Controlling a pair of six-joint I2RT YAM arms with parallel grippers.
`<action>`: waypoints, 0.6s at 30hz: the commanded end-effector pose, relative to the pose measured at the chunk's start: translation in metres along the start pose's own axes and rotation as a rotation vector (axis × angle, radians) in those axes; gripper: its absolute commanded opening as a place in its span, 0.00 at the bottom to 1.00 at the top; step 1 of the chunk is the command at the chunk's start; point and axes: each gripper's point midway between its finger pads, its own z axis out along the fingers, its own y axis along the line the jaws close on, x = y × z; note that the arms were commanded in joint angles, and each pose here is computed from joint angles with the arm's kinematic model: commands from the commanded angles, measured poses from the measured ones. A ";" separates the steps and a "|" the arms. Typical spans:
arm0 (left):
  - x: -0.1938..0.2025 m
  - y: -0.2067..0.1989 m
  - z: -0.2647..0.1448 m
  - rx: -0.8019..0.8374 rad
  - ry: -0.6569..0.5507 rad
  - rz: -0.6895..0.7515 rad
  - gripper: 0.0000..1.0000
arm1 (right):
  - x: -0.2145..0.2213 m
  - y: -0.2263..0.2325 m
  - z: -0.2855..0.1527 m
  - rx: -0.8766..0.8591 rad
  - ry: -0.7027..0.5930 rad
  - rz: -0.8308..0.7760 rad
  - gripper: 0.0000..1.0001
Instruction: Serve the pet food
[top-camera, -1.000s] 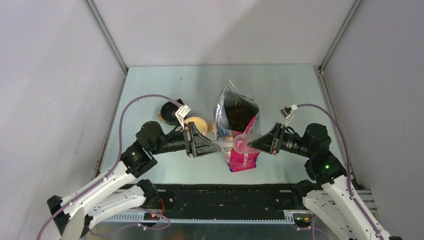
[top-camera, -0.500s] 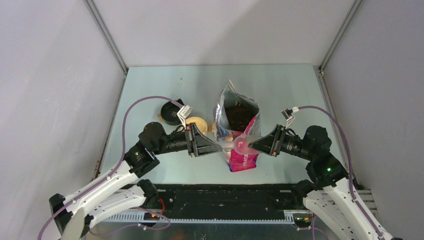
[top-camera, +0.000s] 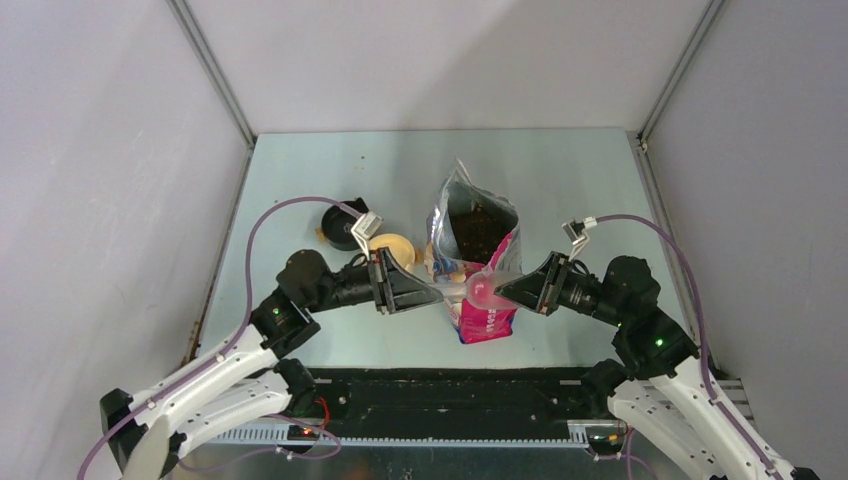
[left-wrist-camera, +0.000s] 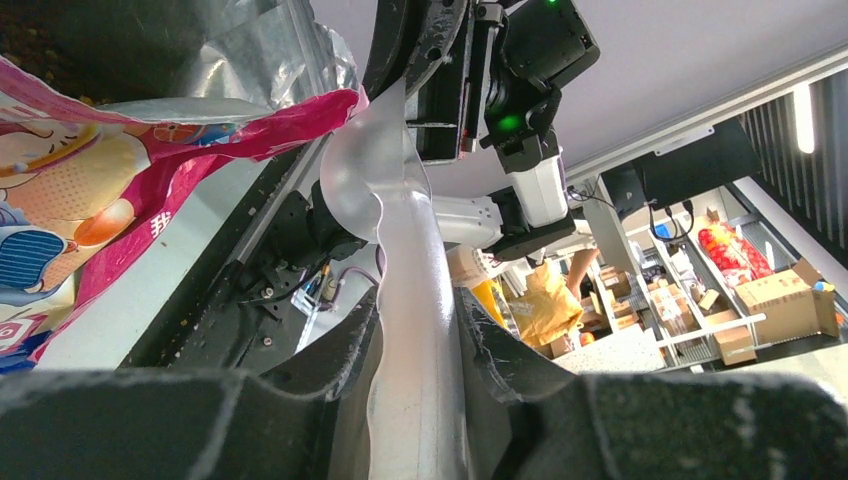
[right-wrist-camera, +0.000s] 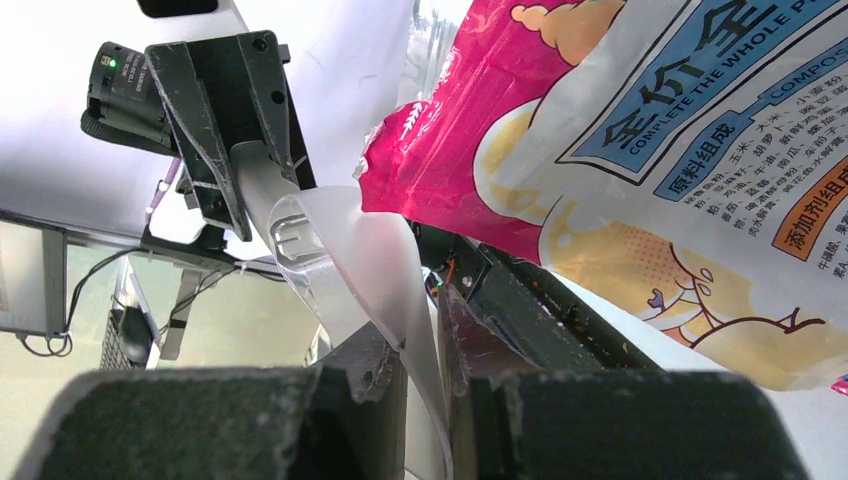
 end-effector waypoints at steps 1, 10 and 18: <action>-0.013 -0.018 0.003 0.077 -0.062 0.030 0.21 | 0.000 -0.009 0.002 0.043 -0.006 -0.027 0.00; -0.015 -0.015 -0.006 0.087 -0.122 0.070 0.00 | -0.011 -0.008 -0.006 0.061 -0.074 -0.110 0.15; -0.023 -0.020 -0.021 0.064 -0.200 0.134 0.00 | -0.019 0.003 -0.017 0.058 -0.103 -0.193 0.81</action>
